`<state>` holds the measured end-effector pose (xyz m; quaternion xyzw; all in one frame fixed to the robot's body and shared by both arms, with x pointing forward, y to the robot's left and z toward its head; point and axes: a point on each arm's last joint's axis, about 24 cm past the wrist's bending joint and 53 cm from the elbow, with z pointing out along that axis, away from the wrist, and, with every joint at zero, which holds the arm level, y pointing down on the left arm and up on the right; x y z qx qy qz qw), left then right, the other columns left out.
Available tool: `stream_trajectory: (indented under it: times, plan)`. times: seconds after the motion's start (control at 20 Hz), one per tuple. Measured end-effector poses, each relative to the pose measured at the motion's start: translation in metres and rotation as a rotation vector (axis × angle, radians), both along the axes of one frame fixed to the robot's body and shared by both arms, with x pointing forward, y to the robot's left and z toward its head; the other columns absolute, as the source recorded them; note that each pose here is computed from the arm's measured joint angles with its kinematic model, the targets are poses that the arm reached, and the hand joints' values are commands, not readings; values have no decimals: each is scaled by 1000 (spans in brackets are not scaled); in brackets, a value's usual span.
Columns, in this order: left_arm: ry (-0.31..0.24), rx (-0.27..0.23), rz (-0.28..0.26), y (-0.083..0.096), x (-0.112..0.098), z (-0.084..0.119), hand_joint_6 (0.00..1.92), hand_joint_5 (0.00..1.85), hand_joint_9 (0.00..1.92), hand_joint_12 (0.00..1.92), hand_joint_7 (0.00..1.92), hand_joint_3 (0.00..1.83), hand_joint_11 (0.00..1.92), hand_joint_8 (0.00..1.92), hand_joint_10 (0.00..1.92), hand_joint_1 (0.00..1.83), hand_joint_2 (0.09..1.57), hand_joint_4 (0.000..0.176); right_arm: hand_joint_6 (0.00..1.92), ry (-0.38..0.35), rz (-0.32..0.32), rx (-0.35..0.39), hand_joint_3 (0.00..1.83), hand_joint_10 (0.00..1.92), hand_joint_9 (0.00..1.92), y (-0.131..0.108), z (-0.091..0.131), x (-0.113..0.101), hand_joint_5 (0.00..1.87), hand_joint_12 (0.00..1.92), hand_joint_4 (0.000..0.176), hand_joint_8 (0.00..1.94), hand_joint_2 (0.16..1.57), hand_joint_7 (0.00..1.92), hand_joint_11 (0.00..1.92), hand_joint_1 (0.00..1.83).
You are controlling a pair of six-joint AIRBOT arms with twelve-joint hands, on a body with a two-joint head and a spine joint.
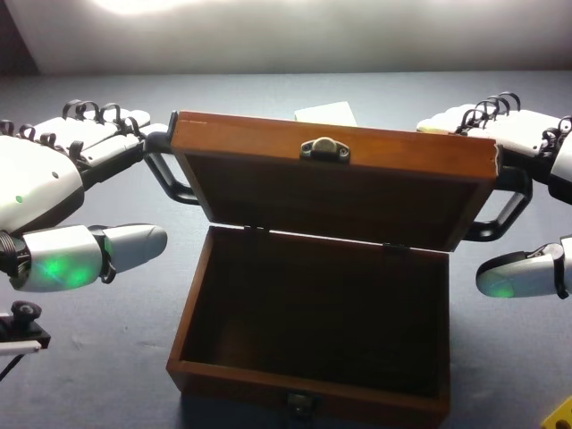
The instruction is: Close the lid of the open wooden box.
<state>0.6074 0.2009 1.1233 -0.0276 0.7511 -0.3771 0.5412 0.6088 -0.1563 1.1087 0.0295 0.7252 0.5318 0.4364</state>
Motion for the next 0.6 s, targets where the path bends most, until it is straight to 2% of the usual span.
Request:
stream_trajectory:
  times: [0.05,0.1,0.15,0.25,0.35,0.45,0.55,0.6]
  plan:
    - [-1,-1,1,0,0,0,3,66,44,51,36,5,96,9,10,0,1286,0,0,1,0,1,0,0,0,0,0,0,0,0,0,0,963,0,0,467]
    - [-2,-1,0,0,0,0,3,67,44,51,31,3,98,6,9,0,1283,0,0,1,0,2,0,0,0,0,0,0,0,0,1,0,959,0,0,462]
    - [-2,-2,0,0,0,1,5,72,39,49,30,9,92,5,6,0,1296,0,0,3,0,3,0,0,0,0,0,-1,0,0,18,0,958,0,0,459]
    - [-1,-2,1,0,-1,0,4,71,35,49,25,13,89,3,5,0,1311,0,0,4,4,4,0,0,0,1,-1,-2,0,0,27,0,960,0,0,457]
    - [-1,-3,2,1,-1,0,0,62,36,50,26,10,93,3,4,0,1310,0,0,5,7,5,0,0,0,2,-1,-3,0,0,63,0,964,0,0,455]
    - [-2,-4,2,1,0,0,1,64,41,52,34,8,94,6,6,0,1310,0,0,6,7,7,4,0,0,2,-1,-4,0,0,73,0,973,0,0,451]
    - [-3,-6,3,1,0,1,7,81,56,59,44,7,107,8,10,0,1312,0,0,10,8,10,4,0,0,2,-2,-5,0,0,101,0,977,0,0,475]
    - [-1,-7,5,1,0,1,8,85,52,59,42,7,107,6,7,0,1313,0,0,9,11,8,6,0,0,3,-2,-5,0,0,95,0,985,0,0,462]
